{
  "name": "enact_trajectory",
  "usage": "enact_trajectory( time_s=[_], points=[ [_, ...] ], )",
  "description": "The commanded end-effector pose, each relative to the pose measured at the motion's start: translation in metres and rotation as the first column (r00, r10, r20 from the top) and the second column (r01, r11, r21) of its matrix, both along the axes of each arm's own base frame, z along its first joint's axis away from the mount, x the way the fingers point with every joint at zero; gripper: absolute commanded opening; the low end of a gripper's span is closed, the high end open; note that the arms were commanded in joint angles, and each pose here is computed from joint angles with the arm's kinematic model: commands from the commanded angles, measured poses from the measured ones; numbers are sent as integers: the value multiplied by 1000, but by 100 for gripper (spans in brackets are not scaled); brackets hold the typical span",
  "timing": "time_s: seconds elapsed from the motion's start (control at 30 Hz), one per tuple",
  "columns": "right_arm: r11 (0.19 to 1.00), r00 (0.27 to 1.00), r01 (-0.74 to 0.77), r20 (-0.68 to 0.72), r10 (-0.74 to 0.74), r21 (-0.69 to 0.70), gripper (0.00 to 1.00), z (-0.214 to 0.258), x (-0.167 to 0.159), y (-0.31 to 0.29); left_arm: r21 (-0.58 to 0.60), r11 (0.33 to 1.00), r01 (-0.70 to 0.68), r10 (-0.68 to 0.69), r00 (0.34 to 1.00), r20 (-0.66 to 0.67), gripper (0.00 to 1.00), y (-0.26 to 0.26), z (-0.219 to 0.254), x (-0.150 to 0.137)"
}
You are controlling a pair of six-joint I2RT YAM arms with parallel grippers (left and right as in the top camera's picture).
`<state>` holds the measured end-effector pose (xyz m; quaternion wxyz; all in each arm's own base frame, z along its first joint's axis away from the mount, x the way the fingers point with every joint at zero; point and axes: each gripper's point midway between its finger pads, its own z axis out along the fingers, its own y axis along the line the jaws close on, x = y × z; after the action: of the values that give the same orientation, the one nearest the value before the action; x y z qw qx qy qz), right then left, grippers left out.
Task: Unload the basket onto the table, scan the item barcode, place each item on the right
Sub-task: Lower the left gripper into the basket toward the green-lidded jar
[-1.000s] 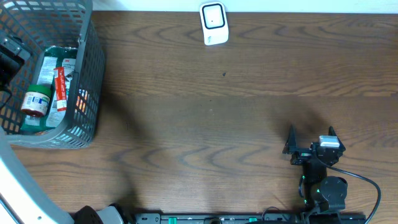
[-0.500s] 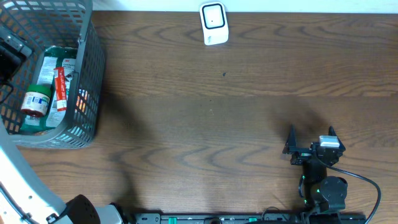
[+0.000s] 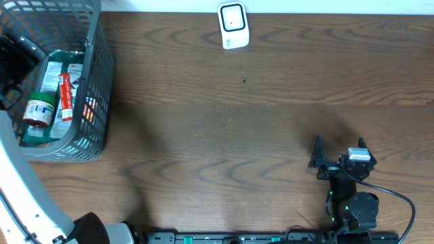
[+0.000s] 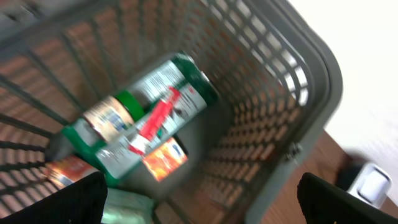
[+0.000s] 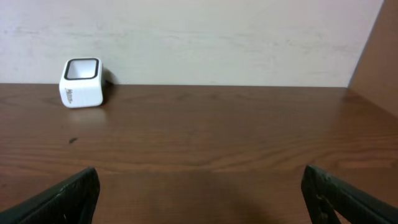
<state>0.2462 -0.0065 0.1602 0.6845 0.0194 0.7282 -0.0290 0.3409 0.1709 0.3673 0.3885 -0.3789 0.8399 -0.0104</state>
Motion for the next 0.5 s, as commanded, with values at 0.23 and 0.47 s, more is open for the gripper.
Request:
enact_trajectory(
  time_s=[0.23,0.47],
  points=[
    [1000,1000,26,-2,-26,12,99,-1,0,-5,97,991,-92,104,988,-118,98,43,-25,19],
    [1000,1000,26,-2,-26,13,99,-1,0,-5,73,997,-22,46,940,-338,98,56,-94,33]
  ],
)
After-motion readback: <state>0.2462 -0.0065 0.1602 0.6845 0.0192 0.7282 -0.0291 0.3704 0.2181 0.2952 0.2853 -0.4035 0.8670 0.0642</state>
